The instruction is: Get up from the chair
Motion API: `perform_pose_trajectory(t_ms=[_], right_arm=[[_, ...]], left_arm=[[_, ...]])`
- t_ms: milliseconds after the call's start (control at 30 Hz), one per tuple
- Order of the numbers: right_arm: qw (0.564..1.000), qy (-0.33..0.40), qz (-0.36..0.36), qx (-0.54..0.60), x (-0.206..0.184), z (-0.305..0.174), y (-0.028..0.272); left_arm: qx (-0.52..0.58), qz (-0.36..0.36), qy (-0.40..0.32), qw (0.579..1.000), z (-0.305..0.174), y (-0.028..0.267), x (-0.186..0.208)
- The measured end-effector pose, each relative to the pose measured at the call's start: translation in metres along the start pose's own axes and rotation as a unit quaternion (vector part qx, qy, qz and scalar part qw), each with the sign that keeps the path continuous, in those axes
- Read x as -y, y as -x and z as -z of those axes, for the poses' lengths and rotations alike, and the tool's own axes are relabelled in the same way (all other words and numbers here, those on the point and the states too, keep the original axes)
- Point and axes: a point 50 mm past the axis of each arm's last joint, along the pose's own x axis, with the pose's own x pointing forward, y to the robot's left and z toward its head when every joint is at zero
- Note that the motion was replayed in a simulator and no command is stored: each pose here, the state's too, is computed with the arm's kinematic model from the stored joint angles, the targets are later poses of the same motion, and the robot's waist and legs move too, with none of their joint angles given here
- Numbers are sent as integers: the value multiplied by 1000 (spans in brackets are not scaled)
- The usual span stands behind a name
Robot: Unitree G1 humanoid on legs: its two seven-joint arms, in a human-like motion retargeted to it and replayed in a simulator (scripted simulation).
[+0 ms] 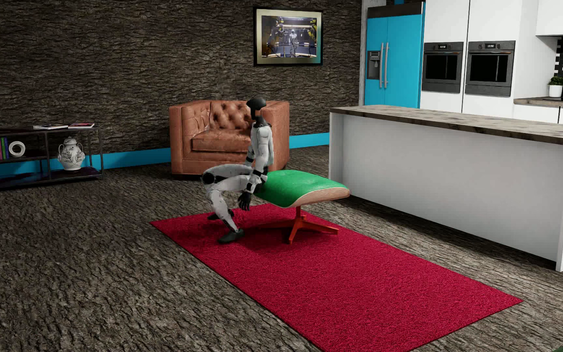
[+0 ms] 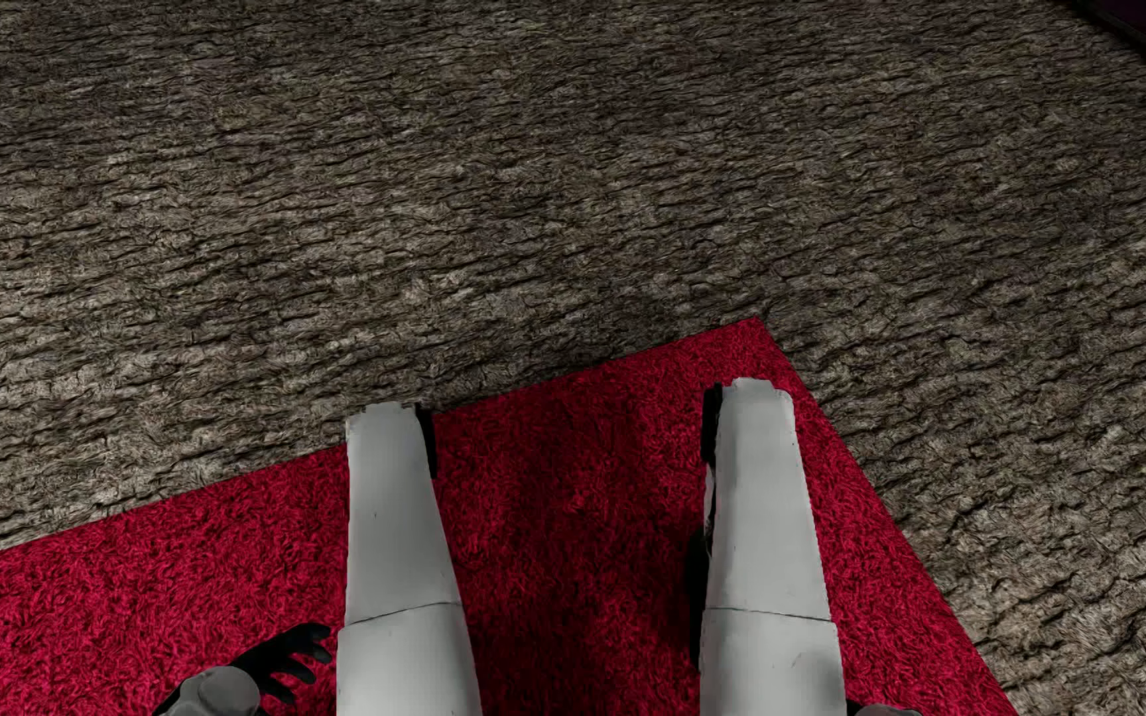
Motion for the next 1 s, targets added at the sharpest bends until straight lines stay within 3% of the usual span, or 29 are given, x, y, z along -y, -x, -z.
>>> perform_pose_trajectory(t_ms=[33,67,167,267,367,400,567,633,733,800,867,1000], right_arm=[[998,32,-49,-5,-19,5,-1],[998,16,-65,-11,-33,14,0],[994,-100,-52,-5,-51,32,6],[994,-103,-30,2,-51,27,4],[996,-85,-18,0,-40,27,5],[997,-81,-1,2,-31,27,5],[989,-120,53,73,16,3,13],[971,-136,123,153,53,-31,25],[901,-117,278,312,112,-99,73],[835,-45,348,423,136,-151,119],[792,97,333,501,137,-200,159],[734,409,183,510,94,-263,192]], left_arm=[[-14,41,-30,999,14,2,14],[-24,72,-29,997,27,5,27],[-57,91,62,992,56,15,65],[-54,89,99,990,55,17,88],[-14,113,60,992,39,13,82],[-11,90,44,995,36,12,74],[44,177,-48,982,20,15,49],[73,132,-80,985,7,19,15],[167,-83,-82,979,-45,35,-53],[301,-211,-116,923,-114,63,-83],[434,-257,-181,844,-184,100,-85],[551,-135,-440,696,-275,153,-35]])
